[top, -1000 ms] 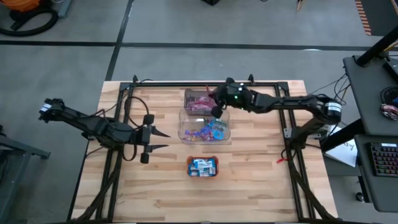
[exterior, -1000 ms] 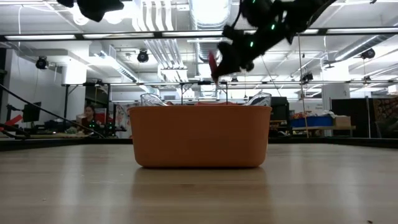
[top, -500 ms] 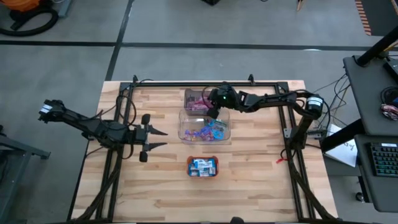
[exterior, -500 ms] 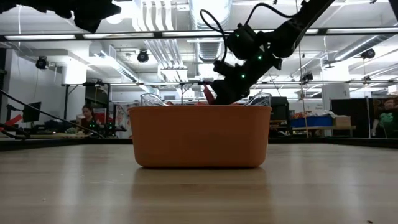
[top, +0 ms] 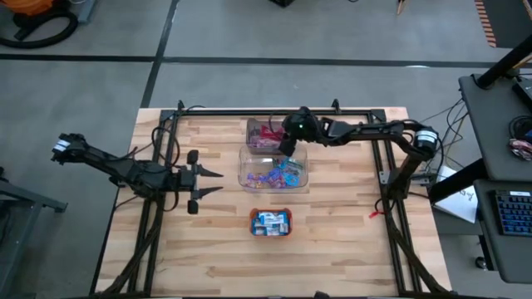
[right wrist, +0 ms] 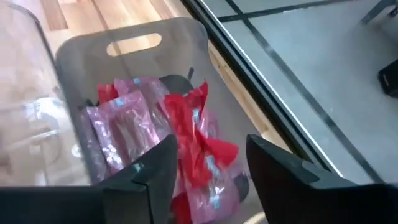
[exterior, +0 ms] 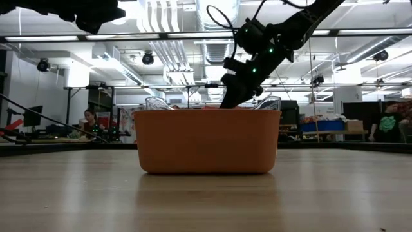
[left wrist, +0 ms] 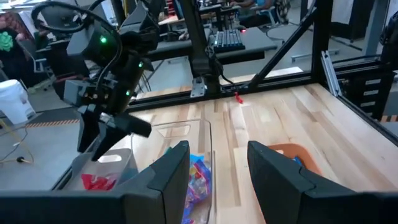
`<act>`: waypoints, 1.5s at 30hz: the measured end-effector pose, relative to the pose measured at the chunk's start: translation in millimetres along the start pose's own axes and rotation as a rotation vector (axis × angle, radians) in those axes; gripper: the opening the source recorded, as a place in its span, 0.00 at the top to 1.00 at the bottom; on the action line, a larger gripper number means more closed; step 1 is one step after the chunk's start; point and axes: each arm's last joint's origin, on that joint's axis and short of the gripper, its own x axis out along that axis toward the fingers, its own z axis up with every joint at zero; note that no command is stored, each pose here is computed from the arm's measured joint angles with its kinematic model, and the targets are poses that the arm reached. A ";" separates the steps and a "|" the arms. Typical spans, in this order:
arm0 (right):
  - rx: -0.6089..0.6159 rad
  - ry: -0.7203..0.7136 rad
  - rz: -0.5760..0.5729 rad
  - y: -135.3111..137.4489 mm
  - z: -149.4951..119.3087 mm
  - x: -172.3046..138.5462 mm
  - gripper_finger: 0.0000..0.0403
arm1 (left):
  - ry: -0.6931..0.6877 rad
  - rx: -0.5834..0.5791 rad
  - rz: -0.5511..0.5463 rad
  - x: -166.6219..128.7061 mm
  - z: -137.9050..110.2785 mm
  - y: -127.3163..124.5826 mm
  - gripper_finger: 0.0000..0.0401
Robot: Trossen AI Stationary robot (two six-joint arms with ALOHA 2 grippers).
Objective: Sort candy
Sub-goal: Return to Home Position
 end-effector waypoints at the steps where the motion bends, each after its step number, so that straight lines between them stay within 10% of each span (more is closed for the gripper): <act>1: 0.011 0.003 0.002 -0.1 0.3 -3.0 0.54 | -0.001 -0.001 0.000 -0.7 -0.2 0.3 0.64; 16: -0.036 -0.352 0.321 30.8 -31.4 -95.5 0.56 | -0.108 -0.026 -0.028 -17.0 -40.1 2.9 0.66; 45: 0.049 -0.695 0.357 10.5 -170.6 -172.9 0.66 | -0.273 -0.064 -0.027 -40.8 -94.2 19.1 0.81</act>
